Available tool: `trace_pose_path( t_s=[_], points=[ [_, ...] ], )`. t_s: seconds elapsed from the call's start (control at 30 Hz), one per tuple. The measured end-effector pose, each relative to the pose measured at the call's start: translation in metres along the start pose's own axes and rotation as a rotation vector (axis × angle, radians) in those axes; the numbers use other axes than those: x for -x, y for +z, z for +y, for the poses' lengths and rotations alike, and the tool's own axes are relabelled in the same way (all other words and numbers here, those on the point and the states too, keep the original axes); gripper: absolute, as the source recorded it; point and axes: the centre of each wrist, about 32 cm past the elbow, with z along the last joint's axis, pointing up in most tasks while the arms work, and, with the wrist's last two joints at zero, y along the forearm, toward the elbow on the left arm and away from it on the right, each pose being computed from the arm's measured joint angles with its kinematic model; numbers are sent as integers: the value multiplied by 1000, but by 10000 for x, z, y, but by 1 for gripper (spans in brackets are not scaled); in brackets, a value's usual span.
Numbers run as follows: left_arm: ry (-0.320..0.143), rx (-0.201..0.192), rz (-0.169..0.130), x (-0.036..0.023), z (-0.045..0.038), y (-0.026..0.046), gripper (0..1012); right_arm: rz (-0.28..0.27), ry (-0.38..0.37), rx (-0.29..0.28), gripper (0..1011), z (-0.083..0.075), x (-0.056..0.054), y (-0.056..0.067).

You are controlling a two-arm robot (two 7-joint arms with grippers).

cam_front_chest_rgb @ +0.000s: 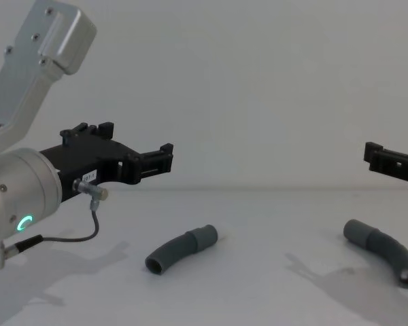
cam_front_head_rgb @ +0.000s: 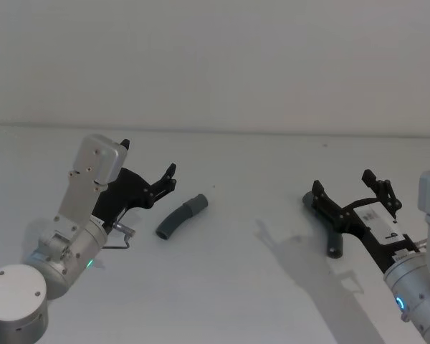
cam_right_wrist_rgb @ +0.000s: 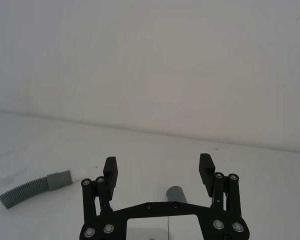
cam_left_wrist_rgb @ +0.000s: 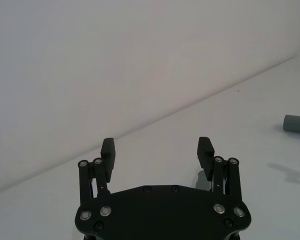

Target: Use both hands to pick up one end of the pipe from the table, align the ends, and insert them.

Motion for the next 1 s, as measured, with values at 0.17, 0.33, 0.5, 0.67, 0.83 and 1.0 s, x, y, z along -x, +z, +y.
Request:
trace_pose_path(
  t_s=[0.17,0.33,0.5,0.67,0.83,1.0],
  points=[
    [0,0,0,1,0,0,1000,0,0,-4,1001,-7,1,-1],
    [-1,0,1,1,0,-1,1000,-1,0,-4,1001,-7,1,-1],
    [-1,0,1,1,0,-1,1000,-1,0,-4,1001,-7,1,-1],
    [-1,-1,1,1,0,-2,1000,0,1,-4,1001,-7,2,-1],
    [-1,-1,1,1,0,-2,1000,0,0,-4,1001,-7,2,-1],
    [-1,-1,1,1,0,-2,1000,0,0,-4,1001,-7,3,-1]
  ],
)
